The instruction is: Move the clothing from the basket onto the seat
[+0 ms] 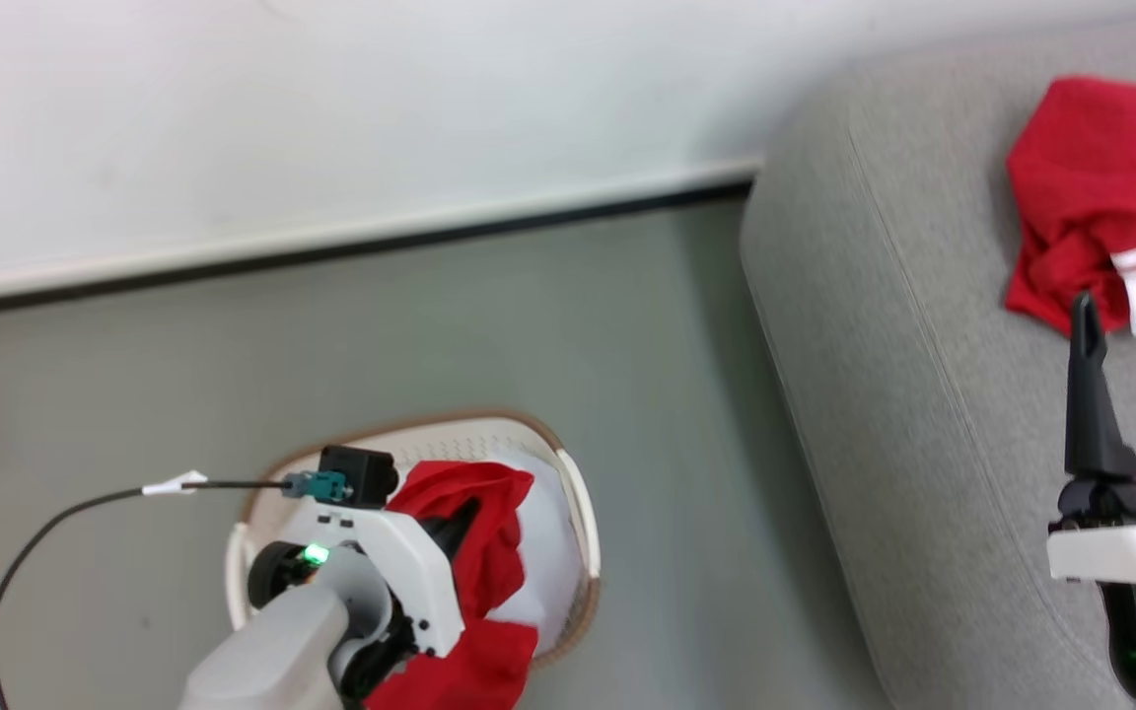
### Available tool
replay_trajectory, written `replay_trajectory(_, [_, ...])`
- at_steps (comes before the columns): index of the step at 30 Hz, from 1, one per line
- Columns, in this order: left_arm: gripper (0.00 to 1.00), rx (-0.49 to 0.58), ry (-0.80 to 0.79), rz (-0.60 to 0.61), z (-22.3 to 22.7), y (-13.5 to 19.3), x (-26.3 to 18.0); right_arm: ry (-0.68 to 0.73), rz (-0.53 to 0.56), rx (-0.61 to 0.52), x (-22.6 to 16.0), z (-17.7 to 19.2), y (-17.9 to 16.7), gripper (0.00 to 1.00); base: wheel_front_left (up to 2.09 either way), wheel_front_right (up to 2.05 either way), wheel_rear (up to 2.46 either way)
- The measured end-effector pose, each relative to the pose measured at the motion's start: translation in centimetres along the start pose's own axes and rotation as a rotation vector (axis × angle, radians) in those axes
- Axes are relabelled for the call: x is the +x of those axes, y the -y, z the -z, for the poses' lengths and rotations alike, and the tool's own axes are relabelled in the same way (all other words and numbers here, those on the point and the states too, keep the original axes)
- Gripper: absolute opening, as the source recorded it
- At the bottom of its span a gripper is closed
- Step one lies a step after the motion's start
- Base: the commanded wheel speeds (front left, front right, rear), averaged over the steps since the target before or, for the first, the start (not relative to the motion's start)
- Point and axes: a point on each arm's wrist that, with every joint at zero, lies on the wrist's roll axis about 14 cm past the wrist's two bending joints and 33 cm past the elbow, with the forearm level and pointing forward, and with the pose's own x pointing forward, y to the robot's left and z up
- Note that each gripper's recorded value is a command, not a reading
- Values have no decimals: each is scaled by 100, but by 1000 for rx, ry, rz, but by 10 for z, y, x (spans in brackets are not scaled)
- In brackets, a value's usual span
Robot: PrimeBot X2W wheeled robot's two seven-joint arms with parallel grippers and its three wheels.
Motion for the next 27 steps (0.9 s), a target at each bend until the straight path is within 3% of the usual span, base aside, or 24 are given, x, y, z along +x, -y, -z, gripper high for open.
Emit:
replay_trajectory(10, [0,103,333,7,-89,32,-60,32,-89,52,-23,-19,-29,100,0,0,0])
replay_trajectory(17, [0,234,562,33,-153,69,-105,40,-149,90,-36,-25,-49,100,0,0,0])
replay_trajectory(27, [0,393,784,67,-219,104,-149,-1,-187,124,-42,-11,-67,100,0,0,0])
